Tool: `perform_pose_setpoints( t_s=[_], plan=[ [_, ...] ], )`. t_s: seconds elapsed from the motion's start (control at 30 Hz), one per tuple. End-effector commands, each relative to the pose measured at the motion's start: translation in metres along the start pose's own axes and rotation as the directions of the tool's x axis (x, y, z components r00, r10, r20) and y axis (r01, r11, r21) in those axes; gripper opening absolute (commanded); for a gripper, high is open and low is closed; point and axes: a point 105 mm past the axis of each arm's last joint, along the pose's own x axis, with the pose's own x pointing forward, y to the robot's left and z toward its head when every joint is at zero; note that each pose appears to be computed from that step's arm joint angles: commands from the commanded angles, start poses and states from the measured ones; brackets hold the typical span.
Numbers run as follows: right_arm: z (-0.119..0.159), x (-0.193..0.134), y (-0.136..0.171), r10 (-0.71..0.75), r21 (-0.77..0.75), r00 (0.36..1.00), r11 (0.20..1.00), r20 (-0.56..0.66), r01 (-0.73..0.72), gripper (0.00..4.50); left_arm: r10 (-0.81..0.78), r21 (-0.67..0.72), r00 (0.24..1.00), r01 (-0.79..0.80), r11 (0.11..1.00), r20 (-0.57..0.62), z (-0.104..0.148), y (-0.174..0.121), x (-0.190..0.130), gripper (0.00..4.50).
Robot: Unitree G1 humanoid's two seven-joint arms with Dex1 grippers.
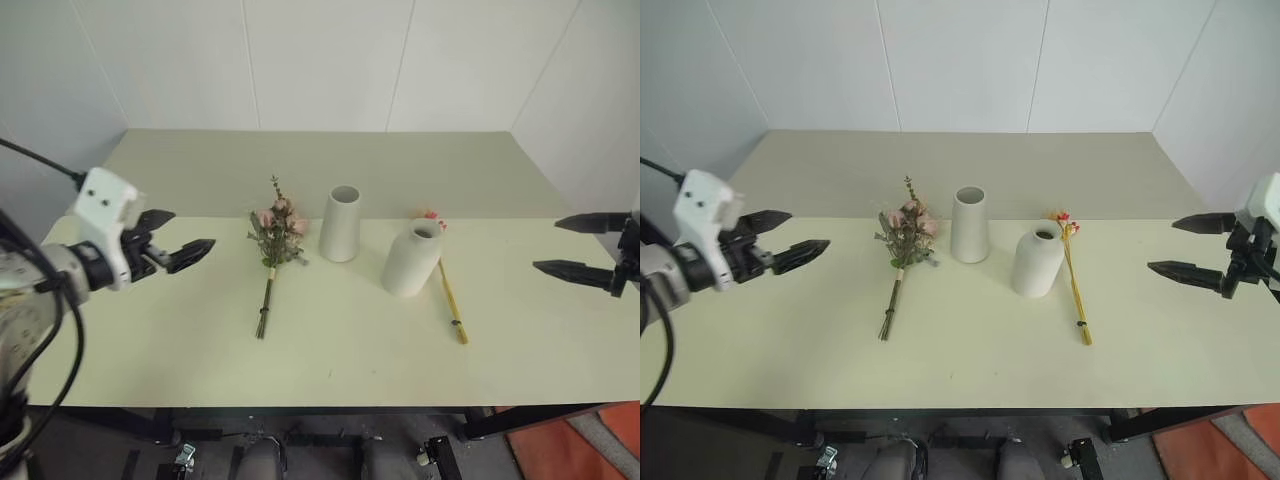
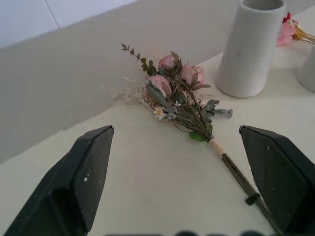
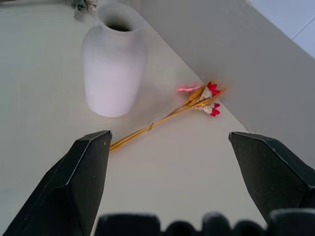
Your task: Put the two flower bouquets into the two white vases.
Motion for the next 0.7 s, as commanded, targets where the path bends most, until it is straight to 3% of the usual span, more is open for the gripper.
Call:
perform_pose_setpoints(
  t_s=[0.03, 0.2, 0.3, 0.5, 0.7],
  plan=[
    [0.014, -0.004, -0.001, -0.002, -0.033, 1.000, 0.999, 0.021, 0.003, 4.50, 0.109, -0.096, 0.972, -0.131, 0.987, -0.206, -0.018, -0.003, 0.023, 4.44],
    [0.020, -0.004, -0.001, 0.005, -0.047, 1.000, 0.999, 0.028, -0.004, 4.50, 0.017, -0.192, 0.976, -0.060, 0.980, -0.219, -0.014, -0.030, 0.049, 4.44],
    [0.024, -0.004, -0.001, 0.009, -0.061, 0.999, 0.998, 0.031, -0.007, 4.50, 0.004, -0.178, 0.960, -0.056, 0.982, -0.280, -0.024, -0.045, 0.065, 4.44],
    [0.029, -0.008, 0.001, 0.023, -0.079, 0.999, 0.997, 0.030, -0.021, 4.50, 0.068, -0.188, 0.927, -0.146, 0.971, -0.368, -0.036, -0.041, 0.081, 4.44],
    [0.030, -0.012, 0.003, 0.027, -0.089, 0.999, 0.996, 0.026, -0.025, 4.50, 0.026, -0.237, 0.905, -0.139, 0.962, -0.425, -0.048, -0.052, 0.094, 4.44]
  ],
)
